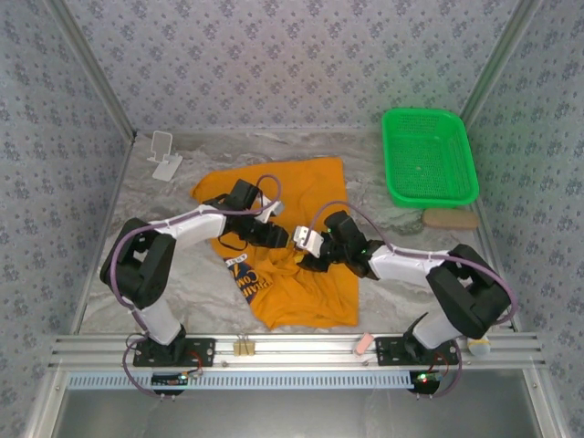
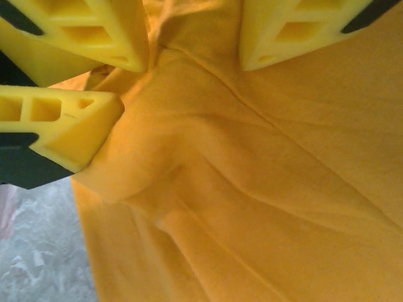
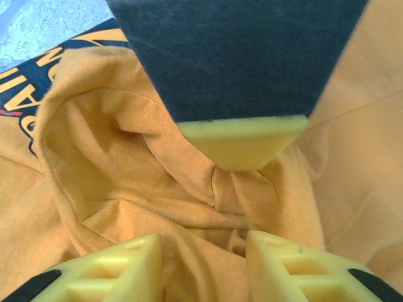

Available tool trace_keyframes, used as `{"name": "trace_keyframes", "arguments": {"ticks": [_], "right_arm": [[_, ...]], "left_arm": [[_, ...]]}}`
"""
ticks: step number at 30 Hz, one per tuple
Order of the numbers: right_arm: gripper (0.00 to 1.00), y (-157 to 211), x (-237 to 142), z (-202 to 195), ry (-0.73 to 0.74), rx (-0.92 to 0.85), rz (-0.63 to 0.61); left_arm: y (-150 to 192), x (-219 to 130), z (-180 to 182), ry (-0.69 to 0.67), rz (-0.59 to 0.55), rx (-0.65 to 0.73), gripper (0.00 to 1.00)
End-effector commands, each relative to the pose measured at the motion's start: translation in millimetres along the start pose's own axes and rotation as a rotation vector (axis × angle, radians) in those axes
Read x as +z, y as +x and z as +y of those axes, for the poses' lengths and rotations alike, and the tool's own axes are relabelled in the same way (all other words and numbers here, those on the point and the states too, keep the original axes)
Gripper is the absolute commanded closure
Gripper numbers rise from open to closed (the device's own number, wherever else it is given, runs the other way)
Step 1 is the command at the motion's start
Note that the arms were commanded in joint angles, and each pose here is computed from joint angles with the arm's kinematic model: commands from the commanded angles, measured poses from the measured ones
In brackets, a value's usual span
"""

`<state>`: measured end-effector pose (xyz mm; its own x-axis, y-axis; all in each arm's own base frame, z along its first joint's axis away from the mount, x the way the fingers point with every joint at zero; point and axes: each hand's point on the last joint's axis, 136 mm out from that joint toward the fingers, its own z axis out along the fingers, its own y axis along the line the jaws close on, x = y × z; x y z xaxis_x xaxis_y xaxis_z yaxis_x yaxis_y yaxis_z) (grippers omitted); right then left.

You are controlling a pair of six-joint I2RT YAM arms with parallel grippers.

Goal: Fold the inside-out t-shirt

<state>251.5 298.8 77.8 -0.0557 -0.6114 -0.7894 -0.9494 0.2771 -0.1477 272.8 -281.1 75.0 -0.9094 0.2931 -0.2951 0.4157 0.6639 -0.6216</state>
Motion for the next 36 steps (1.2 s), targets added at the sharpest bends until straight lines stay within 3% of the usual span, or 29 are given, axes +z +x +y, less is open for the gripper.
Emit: {"name": "trace_keyframes", "arguments": {"ticks": [1,6,11,16,18,21,24,32,36], "right_arm": [[0.61,-2,8,0,0.011,0.059,-0.027],[0.60,-2,16,-1,0.028,0.044,-0.017],[0.78,6,9,42,-0.146,-0.140,0.010],[0.83,10,3,64,-0.253,-0.229,0.038],[0.80,6,4,50,-0.184,-0.181,0.019],[0.66,-19,-2,10,0.002,-0.027,-0.102],[0.61,-39,-9,-20,0.144,0.124,-0.198],[0.54,-30,24,-37,0.305,0.254,-0.141],[0.50,-37,40,-35,0.318,0.346,-0.205]], "left_arm": [[1,0,2,-0.039,0.010,0.011,0.70],[-10,-4,-9,-0.006,-0.023,0.035,0.98],[-22,-18,-15,0.011,-0.071,0.028,1.00],[-40,-38,-23,0.154,-0.147,-0.061,1.00],[-41,-40,-34,0.218,-0.135,-0.075,1.00],[-38,-41,-44,0.263,-0.106,-0.105,1.00],[-37,-44,-51,0.299,-0.111,-0.117,1.00],[-38,-43,-52,0.327,-0.104,-0.145,1.00],[-40,-41,-52,0.345,-0.102,-0.166,1.00]]}}
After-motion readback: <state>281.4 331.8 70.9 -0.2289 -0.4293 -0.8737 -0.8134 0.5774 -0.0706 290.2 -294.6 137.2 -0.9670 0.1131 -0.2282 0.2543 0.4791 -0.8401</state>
